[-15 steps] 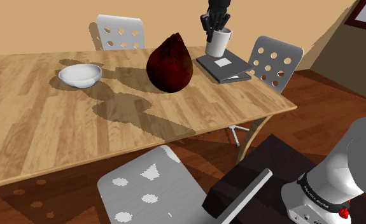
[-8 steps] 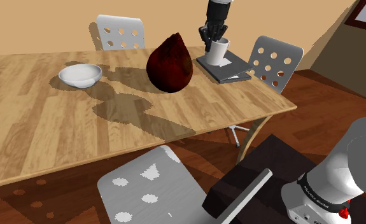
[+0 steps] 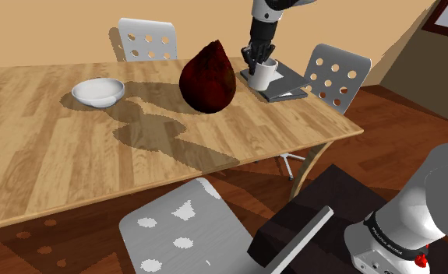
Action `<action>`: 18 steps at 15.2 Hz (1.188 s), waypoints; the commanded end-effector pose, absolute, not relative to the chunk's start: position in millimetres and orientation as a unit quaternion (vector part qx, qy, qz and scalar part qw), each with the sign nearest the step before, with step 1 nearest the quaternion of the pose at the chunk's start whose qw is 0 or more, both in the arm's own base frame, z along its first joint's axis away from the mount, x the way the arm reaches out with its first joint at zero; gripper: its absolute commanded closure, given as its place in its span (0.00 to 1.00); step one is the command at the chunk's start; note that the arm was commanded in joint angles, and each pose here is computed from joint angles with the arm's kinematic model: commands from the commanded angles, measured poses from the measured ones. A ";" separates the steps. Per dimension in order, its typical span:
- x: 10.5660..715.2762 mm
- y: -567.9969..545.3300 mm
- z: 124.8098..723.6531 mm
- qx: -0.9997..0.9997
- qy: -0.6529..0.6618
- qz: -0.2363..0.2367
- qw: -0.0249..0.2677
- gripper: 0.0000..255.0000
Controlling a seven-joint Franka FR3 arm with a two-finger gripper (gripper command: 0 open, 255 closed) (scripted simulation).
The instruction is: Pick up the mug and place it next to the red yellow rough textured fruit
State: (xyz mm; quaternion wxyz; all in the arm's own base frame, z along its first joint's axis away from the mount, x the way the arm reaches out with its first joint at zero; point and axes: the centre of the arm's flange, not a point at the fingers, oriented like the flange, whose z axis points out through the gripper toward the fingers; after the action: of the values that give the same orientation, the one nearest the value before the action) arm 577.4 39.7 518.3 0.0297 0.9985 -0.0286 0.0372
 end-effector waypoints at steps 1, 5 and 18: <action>577.2 40.0 508.2 0.998 -0.029 0.038 0.030 1.00; 577.2 40.0 487.1 0.998 -0.029 0.038 0.030 1.00; 577.2 40.0 418.4 0.998 -0.029 0.038 0.030 1.00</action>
State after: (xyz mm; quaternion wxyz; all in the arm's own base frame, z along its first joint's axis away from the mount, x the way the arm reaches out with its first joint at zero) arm 577.4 41.0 423.0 0.0298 0.9985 -0.0286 0.0373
